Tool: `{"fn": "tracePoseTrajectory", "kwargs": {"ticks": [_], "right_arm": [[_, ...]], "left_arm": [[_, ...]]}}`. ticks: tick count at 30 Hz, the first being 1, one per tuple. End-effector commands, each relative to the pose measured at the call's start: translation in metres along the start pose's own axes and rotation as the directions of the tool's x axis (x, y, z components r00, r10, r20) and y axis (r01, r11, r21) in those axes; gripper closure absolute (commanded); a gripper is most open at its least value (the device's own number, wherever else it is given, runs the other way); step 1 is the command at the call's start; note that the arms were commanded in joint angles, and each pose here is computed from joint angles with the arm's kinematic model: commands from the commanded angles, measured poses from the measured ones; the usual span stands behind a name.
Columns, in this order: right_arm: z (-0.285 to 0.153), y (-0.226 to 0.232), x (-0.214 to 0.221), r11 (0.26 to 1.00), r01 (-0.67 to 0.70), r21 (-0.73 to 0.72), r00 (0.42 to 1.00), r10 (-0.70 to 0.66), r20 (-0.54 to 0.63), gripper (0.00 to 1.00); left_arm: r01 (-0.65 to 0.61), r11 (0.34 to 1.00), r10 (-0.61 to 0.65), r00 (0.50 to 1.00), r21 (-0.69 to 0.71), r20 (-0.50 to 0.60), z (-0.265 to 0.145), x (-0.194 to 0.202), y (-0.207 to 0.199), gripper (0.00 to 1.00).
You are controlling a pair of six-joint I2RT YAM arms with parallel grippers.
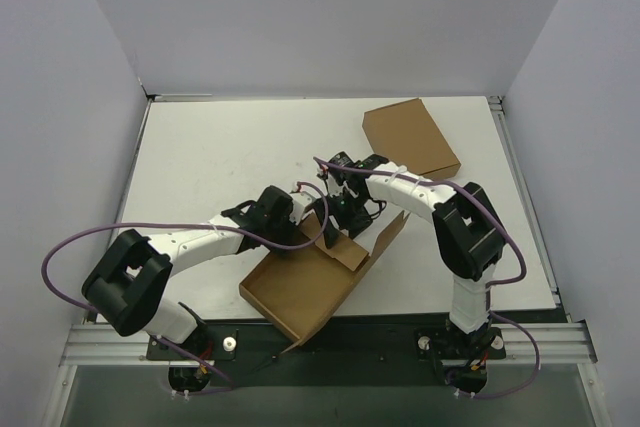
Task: Fold the paper box
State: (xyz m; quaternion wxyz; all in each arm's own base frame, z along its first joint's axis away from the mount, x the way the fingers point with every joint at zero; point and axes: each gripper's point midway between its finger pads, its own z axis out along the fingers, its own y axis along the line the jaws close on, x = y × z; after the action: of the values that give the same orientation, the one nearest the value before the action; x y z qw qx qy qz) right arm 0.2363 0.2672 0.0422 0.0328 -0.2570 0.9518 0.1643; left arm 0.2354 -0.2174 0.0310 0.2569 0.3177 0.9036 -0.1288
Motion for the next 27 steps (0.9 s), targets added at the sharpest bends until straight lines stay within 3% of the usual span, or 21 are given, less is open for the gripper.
{"fn": "tracePoseTrajectory", "kwargs": {"ticks": [1,8,14,18,25,27], "right_arm": [[0.014,0.019,-0.007,0.989,0.133,0.059,0.990,-0.135,0.035,0.33],[-0.021,0.039,-0.022,0.990,0.119,-0.077,0.987,-0.109,0.120,0.33],[-0.004,0.047,-0.011,0.981,0.141,-0.134,0.989,-0.134,0.055,0.34],[0.002,0.030,-0.007,0.989,0.117,-0.092,0.993,-0.115,0.034,0.38],[0.010,0.008,0.004,0.989,0.146,-0.005,0.989,-0.146,0.003,0.38],[0.012,0.004,0.002,0.990,0.141,0.008,0.990,-0.141,-0.002,0.38]], "left_arm": [[-0.056,0.992,0.038,0.988,0.113,0.153,-0.008,-0.050,-0.028,1.00],[-0.084,0.990,0.064,0.984,0.112,0.167,-0.009,-0.052,-0.028,1.00],[-0.066,0.979,0.024,0.977,0.191,0.214,-0.010,-0.063,-0.043,1.00],[-0.057,0.980,0.013,0.974,0.189,0.227,-0.011,-0.067,-0.040,0.80],[-0.057,0.969,-0.017,0.955,0.239,0.297,-0.027,-0.091,-0.038,0.55],[-0.062,0.968,-0.022,0.945,0.244,0.326,-0.033,-0.101,-0.037,0.52]]}}
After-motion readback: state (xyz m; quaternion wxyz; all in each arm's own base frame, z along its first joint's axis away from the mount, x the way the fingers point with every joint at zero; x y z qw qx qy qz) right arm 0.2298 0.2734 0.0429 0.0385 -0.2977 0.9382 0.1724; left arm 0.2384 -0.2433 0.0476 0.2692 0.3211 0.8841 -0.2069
